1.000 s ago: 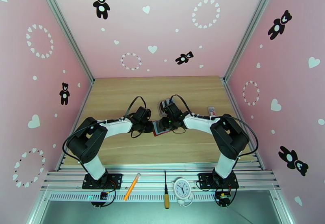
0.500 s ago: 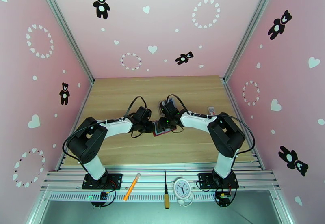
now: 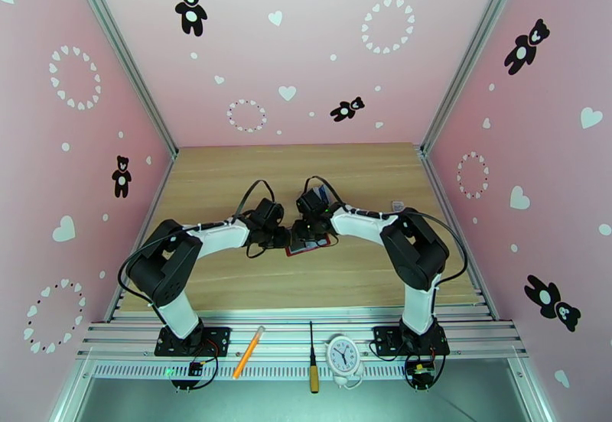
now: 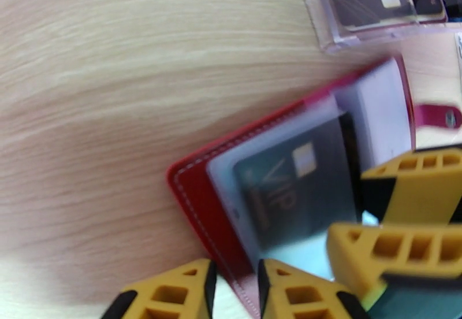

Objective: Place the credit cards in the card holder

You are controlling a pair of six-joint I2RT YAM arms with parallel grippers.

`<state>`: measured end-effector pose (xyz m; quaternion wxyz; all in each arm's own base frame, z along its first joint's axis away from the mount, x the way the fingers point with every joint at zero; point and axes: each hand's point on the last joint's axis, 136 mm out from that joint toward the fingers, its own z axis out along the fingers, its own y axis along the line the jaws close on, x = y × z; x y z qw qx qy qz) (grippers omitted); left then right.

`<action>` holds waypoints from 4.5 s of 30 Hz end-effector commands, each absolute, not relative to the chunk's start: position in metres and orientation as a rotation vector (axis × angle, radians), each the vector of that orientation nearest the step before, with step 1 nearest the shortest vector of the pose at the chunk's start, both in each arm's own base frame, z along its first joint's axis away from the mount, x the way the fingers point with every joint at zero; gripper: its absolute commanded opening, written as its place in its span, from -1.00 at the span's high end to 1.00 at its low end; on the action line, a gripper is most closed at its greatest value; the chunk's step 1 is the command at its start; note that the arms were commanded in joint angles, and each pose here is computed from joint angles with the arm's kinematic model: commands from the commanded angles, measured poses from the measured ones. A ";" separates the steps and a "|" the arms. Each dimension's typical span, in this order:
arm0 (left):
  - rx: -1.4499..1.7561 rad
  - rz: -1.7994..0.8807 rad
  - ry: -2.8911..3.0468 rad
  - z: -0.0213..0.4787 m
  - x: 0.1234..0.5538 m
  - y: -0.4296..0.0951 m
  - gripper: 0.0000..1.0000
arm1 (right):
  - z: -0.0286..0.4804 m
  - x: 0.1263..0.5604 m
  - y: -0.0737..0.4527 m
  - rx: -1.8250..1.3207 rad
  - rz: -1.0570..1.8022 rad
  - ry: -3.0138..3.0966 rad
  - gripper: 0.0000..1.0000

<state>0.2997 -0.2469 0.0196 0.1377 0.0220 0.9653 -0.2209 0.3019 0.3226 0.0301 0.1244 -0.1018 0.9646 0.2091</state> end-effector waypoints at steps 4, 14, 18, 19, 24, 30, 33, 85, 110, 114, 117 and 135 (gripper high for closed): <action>0.025 -0.557 2.819 0.010 0.306 -0.230 0.41 | 0.035 0.295 0.345 -0.303 0.726 2.800 0.30; -0.018 -0.544 2.808 0.012 0.314 -0.216 0.37 | 0.032 0.296 0.340 -0.288 0.684 2.812 0.30; -0.025 -0.544 2.804 0.015 0.314 -0.211 0.37 | 0.034 0.298 0.329 -0.295 0.588 2.813 0.30; -0.025 -0.545 2.801 0.016 0.314 -0.211 0.37 | 0.034 0.299 0.326 -0.298 0.565 2.812 0.30; -0.024 -0.567 2.799 0.017 0.313 -0.212 0.39 | 0.034 0.299 0.324 -0.310 0.548 2.818 0.30; -0.026 -0.579 2.803 0.015 0.313 -0.213 0.46 | 0.030 0.300 0.331 -0.307 0.584 2.822 0.30; -0.024 -0.579 2.810 0.012 0.313 -0.214 0.53 | 0.029 0.300 0.335 -0.312 0.596 2.827 0.31; -0.019 -0.563 2.738 0.044 0.312 -0.198 0.24 | 0.066 0.307 0.302 -0.301 0.533 2.730 0.33; 0.186 -0.734 2.664 0.062 0.275 -0.261 0.13 | 0.049 0.312 0.268 -0.283 0.436 2.762 0.46; 0.182 -0.735 2.660 0.060 0.277 -0.264 0.13 | 0.047 0.313 0.269 -0.284 0.439 2.764 0.48; 0.172 -0.741 2.666 0.057 0.277 -0.265 0.13 | 0.044 0.313 0.269 -0.282 0.436 2.769 0.48; 0.165 -0.722 2.738 0.030 0.265 -0.261 0.13 | 0.026 0.317 0.272 -0.270 0.451 2.804 0.57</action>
